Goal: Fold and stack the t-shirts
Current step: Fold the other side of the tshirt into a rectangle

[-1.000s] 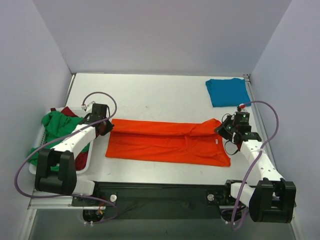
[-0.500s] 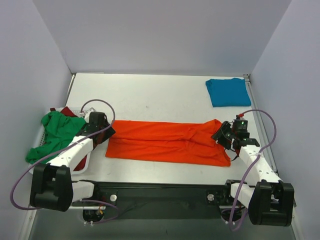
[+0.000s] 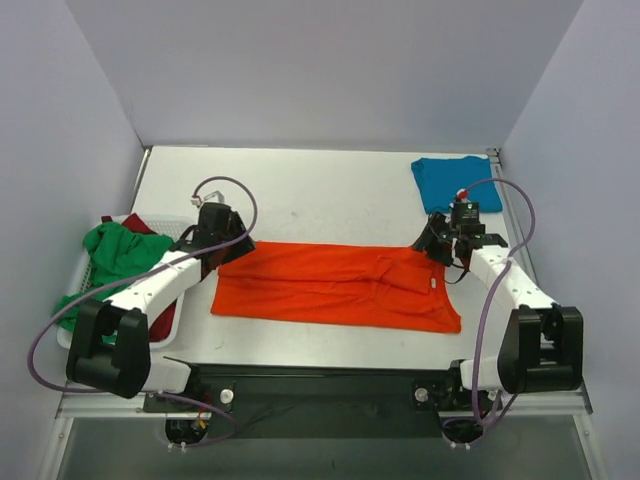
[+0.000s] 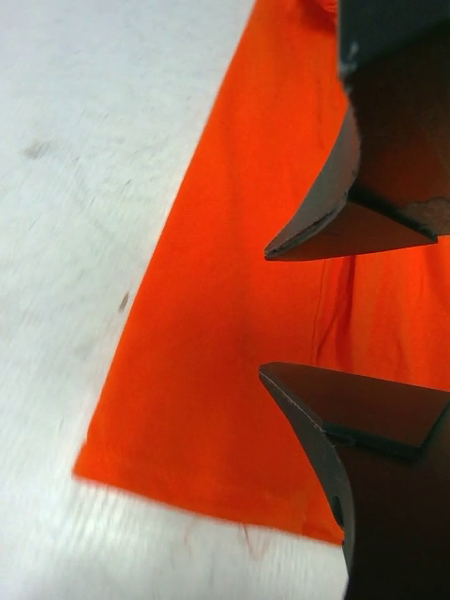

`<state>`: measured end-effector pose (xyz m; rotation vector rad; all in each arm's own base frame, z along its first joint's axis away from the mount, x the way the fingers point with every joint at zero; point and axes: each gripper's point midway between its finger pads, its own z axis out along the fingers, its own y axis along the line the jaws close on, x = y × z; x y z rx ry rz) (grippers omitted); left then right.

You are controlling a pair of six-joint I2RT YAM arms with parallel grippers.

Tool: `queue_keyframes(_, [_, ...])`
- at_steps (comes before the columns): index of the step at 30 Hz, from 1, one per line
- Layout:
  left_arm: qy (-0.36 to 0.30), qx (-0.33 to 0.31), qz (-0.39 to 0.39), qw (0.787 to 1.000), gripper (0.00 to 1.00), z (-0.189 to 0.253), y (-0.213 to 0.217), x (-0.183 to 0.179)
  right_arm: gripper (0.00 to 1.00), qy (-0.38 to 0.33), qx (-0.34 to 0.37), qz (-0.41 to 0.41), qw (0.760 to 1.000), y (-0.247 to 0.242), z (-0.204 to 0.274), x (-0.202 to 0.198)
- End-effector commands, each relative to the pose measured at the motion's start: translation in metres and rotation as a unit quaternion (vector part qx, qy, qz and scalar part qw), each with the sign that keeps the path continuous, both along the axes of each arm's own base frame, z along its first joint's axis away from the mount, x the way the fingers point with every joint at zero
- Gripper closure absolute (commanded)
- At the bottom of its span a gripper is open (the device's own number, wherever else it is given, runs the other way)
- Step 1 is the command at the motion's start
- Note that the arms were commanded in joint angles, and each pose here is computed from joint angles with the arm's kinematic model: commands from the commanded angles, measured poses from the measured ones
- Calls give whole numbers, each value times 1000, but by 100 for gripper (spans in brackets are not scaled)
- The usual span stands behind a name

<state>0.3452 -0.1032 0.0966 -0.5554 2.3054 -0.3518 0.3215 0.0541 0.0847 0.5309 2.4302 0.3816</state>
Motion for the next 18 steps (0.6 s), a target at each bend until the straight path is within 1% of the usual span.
queue_keyframes(1, [-49,-8,-74,996,42,28,-45,25,56,17,-14,29,999,10,-5,15])
queue_keyframes(5, [-41,-25,-112,993,42,20,-78,28,56,9,-46,59,997,31,-1,38])
queue_keyframes(9, [-25,-19,-144,989,42,11,-102,27,55,9,-78,84,993,48,-8,44])
queue_keyframes(11, [-18,-18,-152,988,42,4,-108,27,52,3,-96,92,991,54,-9,45])
queue_keyframes(18, [-2,-13,-161,987,43,-8,-114,25,52,14,-125,127,984,70,-22,40])
